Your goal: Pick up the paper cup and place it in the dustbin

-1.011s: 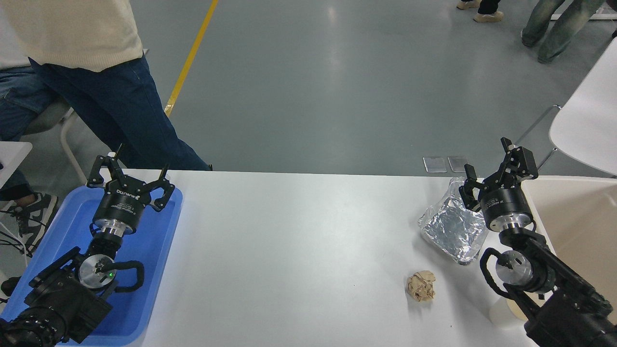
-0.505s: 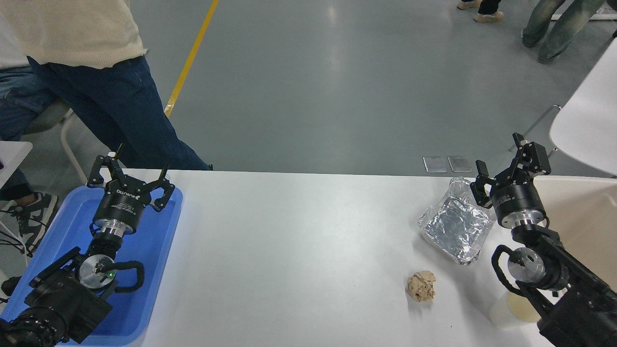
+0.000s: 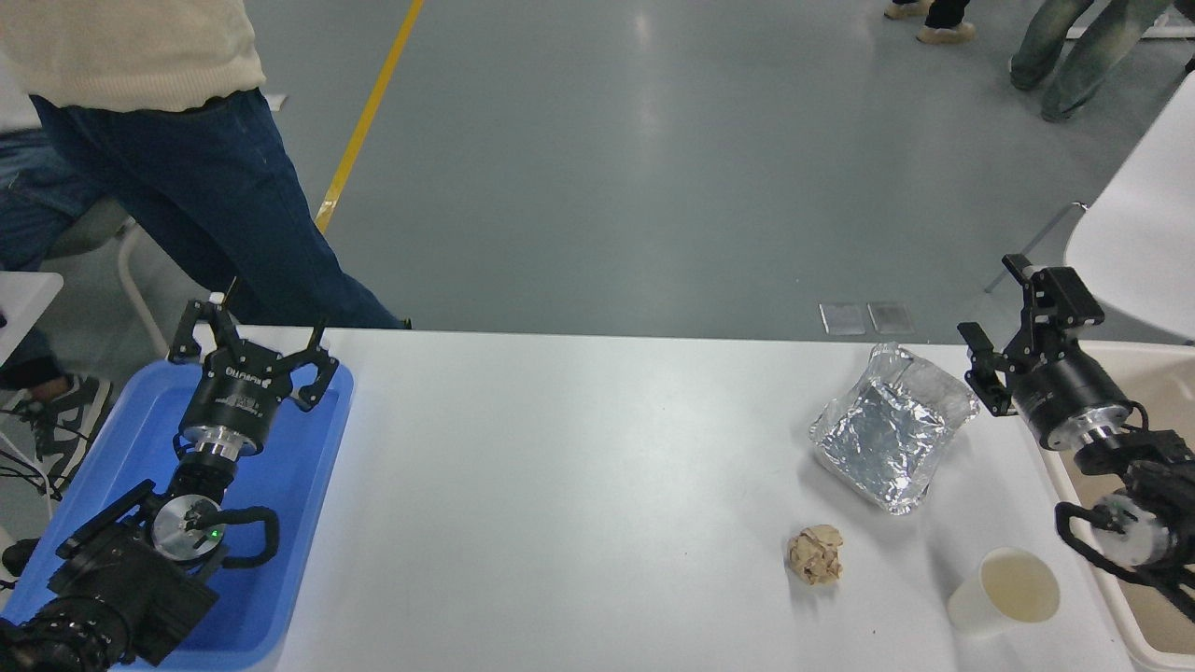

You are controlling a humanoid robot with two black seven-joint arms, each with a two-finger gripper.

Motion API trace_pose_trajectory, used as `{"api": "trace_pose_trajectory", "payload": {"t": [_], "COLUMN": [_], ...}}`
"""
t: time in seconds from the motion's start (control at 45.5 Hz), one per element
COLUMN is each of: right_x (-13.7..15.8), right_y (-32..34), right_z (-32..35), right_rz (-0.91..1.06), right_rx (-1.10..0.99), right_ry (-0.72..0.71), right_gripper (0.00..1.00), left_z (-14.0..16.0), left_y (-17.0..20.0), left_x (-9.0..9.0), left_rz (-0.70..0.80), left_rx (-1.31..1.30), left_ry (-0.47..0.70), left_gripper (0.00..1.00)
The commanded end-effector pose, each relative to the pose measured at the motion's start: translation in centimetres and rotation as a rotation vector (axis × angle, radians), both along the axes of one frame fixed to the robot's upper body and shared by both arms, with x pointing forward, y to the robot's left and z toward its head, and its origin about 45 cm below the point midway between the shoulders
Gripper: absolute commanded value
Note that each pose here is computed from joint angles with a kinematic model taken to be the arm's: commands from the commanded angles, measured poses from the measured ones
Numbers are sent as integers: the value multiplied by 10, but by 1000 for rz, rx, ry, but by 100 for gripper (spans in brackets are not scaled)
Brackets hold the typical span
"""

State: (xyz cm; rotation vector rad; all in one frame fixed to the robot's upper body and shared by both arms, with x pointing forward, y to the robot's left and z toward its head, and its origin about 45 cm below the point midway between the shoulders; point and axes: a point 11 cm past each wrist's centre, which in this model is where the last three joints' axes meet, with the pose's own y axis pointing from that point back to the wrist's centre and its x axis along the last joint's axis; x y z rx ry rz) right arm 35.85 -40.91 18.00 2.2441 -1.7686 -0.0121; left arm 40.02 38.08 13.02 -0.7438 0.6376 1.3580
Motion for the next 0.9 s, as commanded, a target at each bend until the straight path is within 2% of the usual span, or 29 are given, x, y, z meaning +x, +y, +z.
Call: {"api": "trace_pose_trajectory", "payload": {"t": [0.0, 0.33, 0.462, 0.571, 0.725, 0.879], "right_x": [-22, -28, -28, -28, -26, -11], "right_y": [-46, -69, -57, -65, -48, -19], "right_z": [16, 65, 77, 110, 142, 180], "right_rz": [159, 405, 579, 616, 675, 759], "right_rx": [-354, -507, -633, -734, -716, -883], "right_ry": [182, 433, 644, 774, 862, 861], "right_gripper": [100, 100, 100, 100, 100, 100], "left_z": [0, 0, 0, 0, 0, 0], "left_y": [0, -1, -1, -1, -1, -1], "left_x": [0, 0, 0, 0, 0, 0], "left_rz": [-2, -4, -4, -4, -4, -4], "left_rx": [1, 0, 0, 0, 1, 1], "left_ry": [0, 1, 1, 1, 1, 1], "left_gripper": [100, 100, 100, 100, 100, 100]}}
